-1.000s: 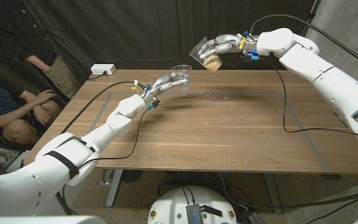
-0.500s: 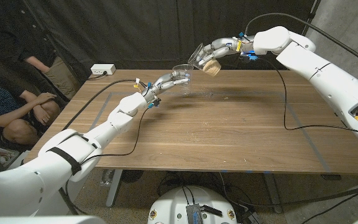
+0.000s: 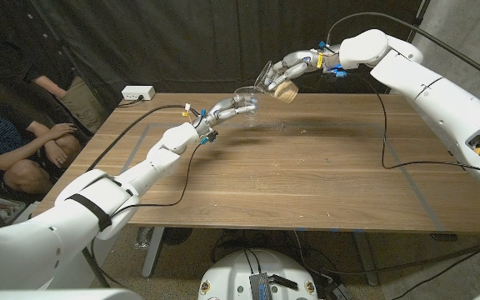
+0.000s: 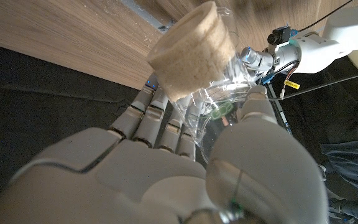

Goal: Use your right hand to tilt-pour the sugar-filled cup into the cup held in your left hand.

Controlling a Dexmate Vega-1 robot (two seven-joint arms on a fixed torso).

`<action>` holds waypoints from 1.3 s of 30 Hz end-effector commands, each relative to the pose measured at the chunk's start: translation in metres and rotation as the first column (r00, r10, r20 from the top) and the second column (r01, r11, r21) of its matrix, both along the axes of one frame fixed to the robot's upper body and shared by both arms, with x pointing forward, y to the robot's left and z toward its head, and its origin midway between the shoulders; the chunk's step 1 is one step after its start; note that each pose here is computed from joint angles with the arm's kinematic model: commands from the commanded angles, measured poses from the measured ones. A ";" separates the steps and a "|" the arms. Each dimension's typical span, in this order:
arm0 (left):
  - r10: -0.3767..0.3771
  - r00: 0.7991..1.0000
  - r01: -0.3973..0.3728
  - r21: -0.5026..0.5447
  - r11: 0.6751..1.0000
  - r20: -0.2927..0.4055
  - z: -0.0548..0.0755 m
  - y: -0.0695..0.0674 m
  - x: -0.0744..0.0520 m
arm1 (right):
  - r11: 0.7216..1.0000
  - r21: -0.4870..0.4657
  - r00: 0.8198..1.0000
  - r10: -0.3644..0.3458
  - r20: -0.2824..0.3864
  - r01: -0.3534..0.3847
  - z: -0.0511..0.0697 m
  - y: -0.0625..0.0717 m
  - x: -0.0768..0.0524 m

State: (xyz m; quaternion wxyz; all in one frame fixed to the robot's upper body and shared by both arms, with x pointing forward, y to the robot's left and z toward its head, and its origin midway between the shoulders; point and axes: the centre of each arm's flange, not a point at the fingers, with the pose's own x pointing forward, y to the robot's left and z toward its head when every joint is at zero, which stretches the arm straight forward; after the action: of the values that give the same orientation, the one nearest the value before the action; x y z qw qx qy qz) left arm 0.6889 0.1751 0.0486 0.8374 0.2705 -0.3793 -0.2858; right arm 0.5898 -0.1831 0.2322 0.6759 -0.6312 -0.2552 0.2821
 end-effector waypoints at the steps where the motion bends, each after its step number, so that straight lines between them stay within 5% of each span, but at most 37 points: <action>1: -0.025 1.000 0.025 0.023 0.999 -0.004 -0.003 -0.008 0.000 | 0.997 -0.076 1.000 -0.010 -0.001 0.010 0.008 0.002 0.002; 23: -0.030 1.000 0.030 0.049 0.998 0.005 -0.004 -0.006 0.000 | 0.985 -0.170 1.000 -0.019 0.018 0.022 0.018 0.012 0.005; 39: -0.046 0.999 0.045 0.072 0.996 0.004 -0.007 -0.009 -0.004 | 0.965 -0.256 0.997 -0.037 0.072 0.054 0.027 0.015 -0.006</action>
State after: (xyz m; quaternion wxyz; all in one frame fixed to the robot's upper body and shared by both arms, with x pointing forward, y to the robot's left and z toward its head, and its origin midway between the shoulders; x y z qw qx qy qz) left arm 0.6869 0.1674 0.0457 0.8214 0.2892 -0.3807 -0.3111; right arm 0.5907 -0.1694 0.2526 0.6086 -0.7042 -0.2286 0.2855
